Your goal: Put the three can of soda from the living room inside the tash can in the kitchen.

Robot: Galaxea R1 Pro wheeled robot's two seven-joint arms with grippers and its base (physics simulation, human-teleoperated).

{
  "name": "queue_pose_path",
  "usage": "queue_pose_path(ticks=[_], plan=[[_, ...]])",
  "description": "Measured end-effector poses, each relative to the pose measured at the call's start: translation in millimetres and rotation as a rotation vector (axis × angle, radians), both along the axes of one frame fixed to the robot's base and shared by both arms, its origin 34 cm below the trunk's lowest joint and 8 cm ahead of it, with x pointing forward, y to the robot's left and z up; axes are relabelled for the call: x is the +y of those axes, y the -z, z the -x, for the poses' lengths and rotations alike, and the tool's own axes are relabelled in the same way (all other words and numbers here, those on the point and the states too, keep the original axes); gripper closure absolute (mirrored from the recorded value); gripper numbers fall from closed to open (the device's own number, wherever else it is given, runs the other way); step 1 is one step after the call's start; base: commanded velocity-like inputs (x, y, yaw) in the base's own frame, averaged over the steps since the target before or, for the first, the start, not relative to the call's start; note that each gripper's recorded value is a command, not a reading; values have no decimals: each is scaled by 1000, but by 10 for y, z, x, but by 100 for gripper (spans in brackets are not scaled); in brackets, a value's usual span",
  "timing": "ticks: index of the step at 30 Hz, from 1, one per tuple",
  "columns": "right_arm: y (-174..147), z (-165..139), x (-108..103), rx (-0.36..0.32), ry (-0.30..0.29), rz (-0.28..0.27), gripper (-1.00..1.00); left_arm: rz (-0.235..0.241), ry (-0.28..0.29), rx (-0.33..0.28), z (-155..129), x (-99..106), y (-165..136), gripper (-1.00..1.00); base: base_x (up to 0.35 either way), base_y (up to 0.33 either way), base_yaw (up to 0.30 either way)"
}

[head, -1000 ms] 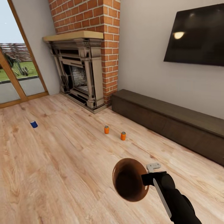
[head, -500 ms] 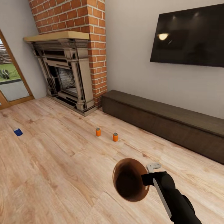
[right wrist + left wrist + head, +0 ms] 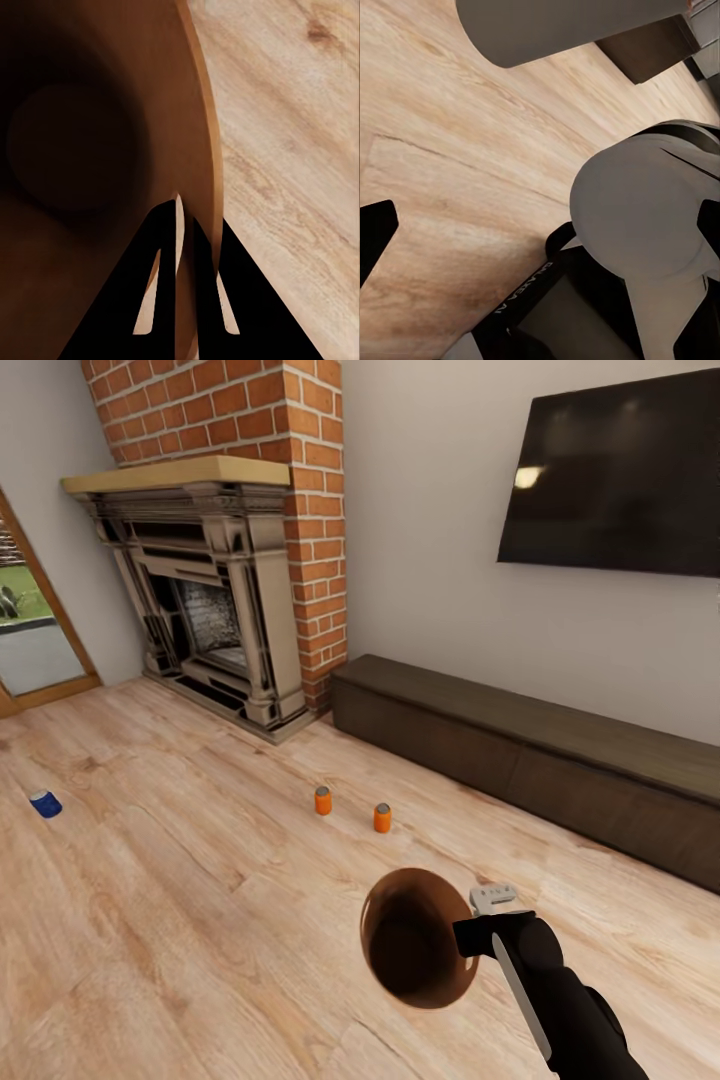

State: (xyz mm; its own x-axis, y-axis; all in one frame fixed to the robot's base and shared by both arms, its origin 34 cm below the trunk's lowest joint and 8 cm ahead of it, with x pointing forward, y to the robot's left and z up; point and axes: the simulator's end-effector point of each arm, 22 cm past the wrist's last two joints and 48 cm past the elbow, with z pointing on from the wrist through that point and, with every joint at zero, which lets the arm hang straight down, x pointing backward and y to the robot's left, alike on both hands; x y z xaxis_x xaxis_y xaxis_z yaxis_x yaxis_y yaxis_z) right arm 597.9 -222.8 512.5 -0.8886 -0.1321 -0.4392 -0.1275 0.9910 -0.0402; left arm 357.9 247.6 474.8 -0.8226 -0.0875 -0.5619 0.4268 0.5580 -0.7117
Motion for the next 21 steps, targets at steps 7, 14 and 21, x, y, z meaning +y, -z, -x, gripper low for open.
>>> queue_pose_path(ticks=[7,14,21], plan=[[2,-1,-7,0,0,4,100,1,-1,1,2,-2,2,-100,281,191,-243],[10,5,-14,2,0,7,100,0,-1,1,2,-1,2,-100,267,118,-262],[11,6,-17,2,0,8,100,1,-1,1,3,-1,2,-100,242,21,-264]])
